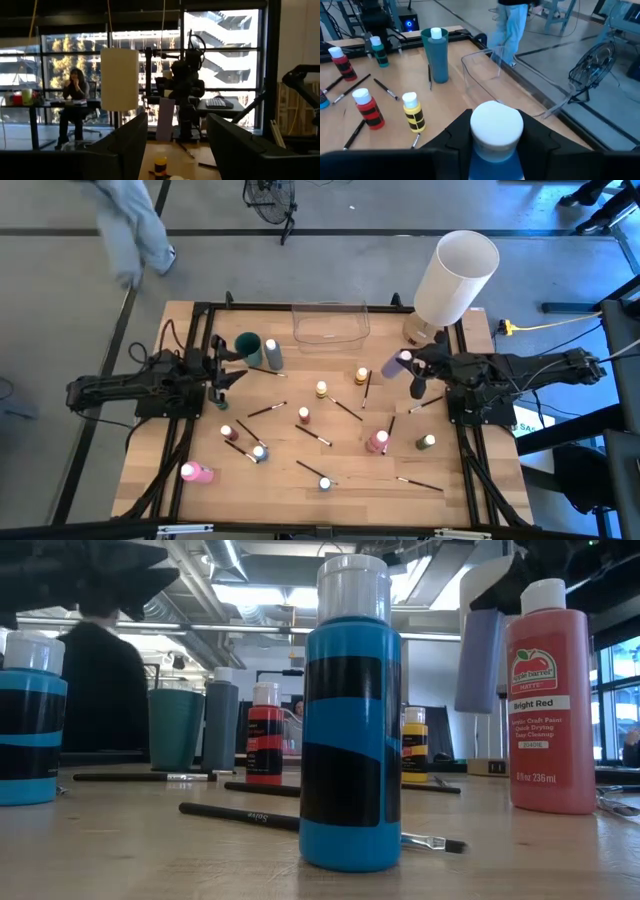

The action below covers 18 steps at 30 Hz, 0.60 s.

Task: Pick & Place Paint Supplies
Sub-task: Put the violet bottle into the transparent bin

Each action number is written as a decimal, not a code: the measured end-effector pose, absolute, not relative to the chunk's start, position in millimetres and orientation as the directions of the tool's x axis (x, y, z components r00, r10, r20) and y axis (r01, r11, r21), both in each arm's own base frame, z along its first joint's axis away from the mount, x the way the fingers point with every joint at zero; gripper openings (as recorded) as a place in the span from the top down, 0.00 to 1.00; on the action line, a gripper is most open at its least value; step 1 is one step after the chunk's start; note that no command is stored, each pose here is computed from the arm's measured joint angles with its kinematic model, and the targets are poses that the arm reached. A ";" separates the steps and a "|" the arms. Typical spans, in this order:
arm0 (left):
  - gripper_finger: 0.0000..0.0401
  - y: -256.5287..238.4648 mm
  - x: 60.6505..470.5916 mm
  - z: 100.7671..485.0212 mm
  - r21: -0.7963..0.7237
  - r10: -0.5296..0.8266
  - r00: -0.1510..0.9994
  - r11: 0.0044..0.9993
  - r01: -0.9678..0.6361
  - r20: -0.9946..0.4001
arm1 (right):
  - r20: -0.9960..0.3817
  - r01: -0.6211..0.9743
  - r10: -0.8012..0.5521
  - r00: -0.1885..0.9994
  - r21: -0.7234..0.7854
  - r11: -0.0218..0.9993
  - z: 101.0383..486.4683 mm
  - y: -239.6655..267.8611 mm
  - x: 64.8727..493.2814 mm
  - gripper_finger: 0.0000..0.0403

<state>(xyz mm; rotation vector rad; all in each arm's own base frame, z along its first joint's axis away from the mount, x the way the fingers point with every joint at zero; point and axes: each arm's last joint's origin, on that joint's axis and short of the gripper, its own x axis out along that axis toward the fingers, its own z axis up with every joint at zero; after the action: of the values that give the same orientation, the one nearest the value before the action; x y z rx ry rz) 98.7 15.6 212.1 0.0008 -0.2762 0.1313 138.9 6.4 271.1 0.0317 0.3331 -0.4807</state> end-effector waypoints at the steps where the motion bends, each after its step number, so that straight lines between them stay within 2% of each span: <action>1: 0.48 15.9 100.7 214.1 -0.020 0.130 0.957 0.991 -0.130 0.259 | -0.323 0.458 -0.449 0.833 -0.050 0.887 272.0 6.6 140.0 0.71; 6: 0.40 18.0 112.0 223.9 -0.007 0.139 0.969 0.990 -0.141 0.204 | -0.339 0.455 -0.449 0.827 -0.067 0.888 273.0 7.6 146.1 0.71; 10: 0.35 19.3 119.4 234.2 0.000 0.142 0.962 0.989 -0.146 0.233 | -0.345 0.446 -0.448 0.825 -0.090 0.891 275.8 8.4 150.5 0.71; 18: 0.33 22.4 124.0 239.2 0.007 0.218 0.938 0.974 -0.228 0.269 | -0.321 0.434 -0.445 0.836 -0.110 0.894 292.5 9.1 154.2 0.71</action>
<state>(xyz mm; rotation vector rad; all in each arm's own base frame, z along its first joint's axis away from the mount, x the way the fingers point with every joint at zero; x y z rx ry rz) 124.0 22.4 239.2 0.0383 -0.2705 0.2275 154.2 9.1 292.5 -0.0334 0.3484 -0.4656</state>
